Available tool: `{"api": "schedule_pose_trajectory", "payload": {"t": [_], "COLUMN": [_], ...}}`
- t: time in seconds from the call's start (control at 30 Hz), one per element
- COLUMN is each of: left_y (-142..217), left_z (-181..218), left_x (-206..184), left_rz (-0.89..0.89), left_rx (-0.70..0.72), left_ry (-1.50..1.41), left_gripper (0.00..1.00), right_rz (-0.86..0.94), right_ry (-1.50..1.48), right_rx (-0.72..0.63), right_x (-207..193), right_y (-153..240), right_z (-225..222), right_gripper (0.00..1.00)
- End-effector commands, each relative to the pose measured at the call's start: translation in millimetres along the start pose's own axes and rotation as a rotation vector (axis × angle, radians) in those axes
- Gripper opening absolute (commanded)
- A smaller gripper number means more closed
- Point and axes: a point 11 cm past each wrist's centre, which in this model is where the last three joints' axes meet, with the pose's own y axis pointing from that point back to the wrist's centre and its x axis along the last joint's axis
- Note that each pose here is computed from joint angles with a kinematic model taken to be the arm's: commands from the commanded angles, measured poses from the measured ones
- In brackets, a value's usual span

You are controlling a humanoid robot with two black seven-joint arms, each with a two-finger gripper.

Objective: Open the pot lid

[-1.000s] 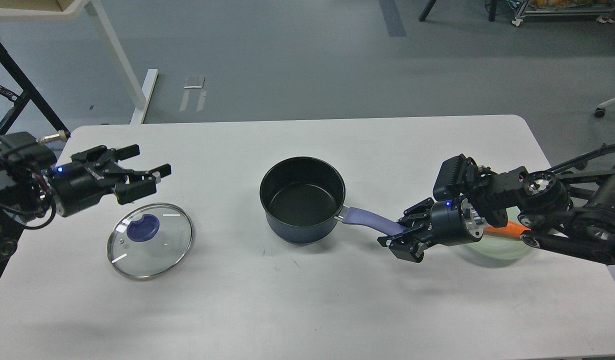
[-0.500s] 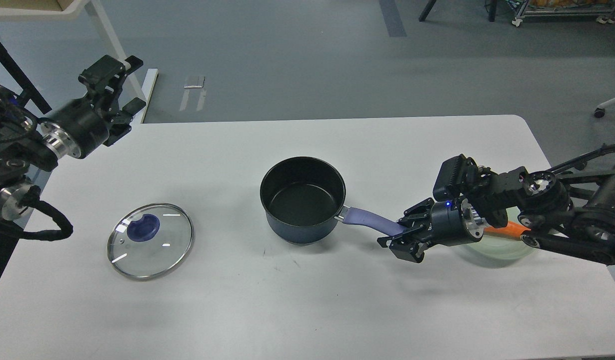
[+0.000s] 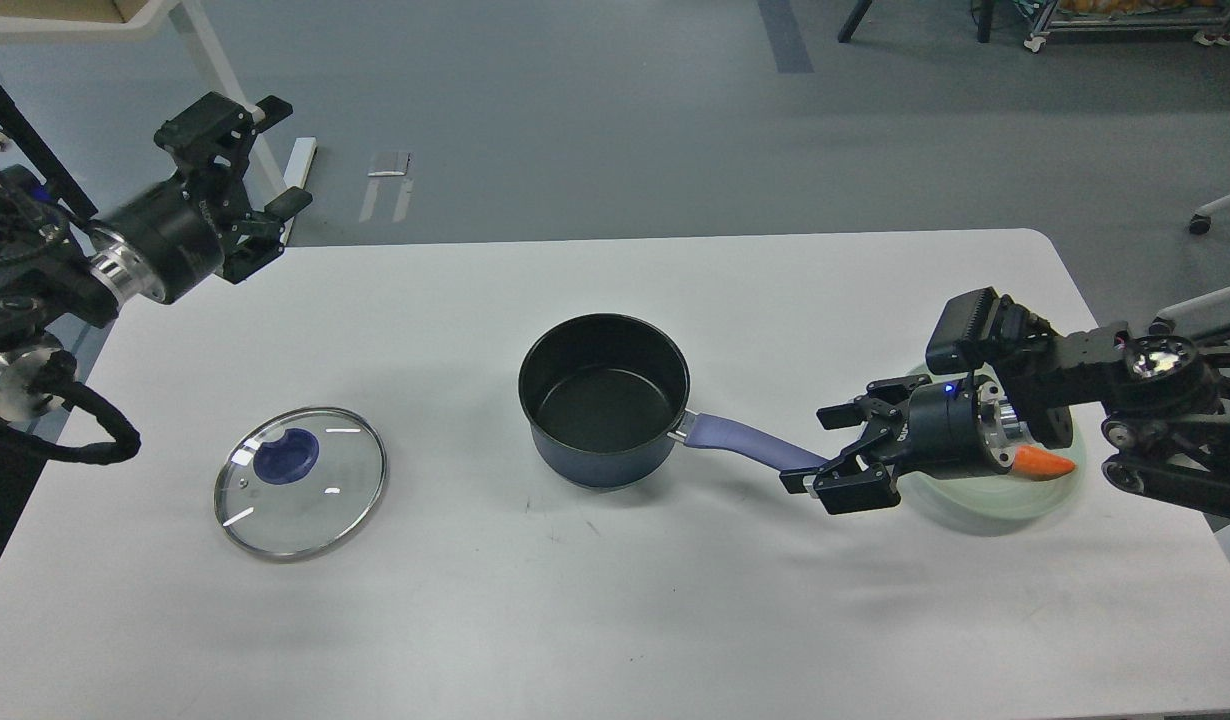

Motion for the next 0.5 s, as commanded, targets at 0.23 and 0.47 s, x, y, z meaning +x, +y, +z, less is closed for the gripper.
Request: {"api": "schedule_pose_trajectory", "payload": {"t": [0.23, 0.47], "left_y": [-3.5, -11.6], "left_z": [-3.2, -15.8], "left_x": [1.6, -4.3], "left_rz": [0.031, 0.067], "left_rx": [-0.011, -0.044], "left_ry": [0.07, 0.163], "left_gripper": [0.99, 0.99], "right_rz": [0.497, 0.841], "right_ry": [-0.498, -1.054], "right_rx": [0.024, 0.077], "right_x": [68.7, 84.6], "right_y": [63.7, 76.5], "right_z": [2.3, 31.7], "right_gripper": [0.99, 0.99]}}
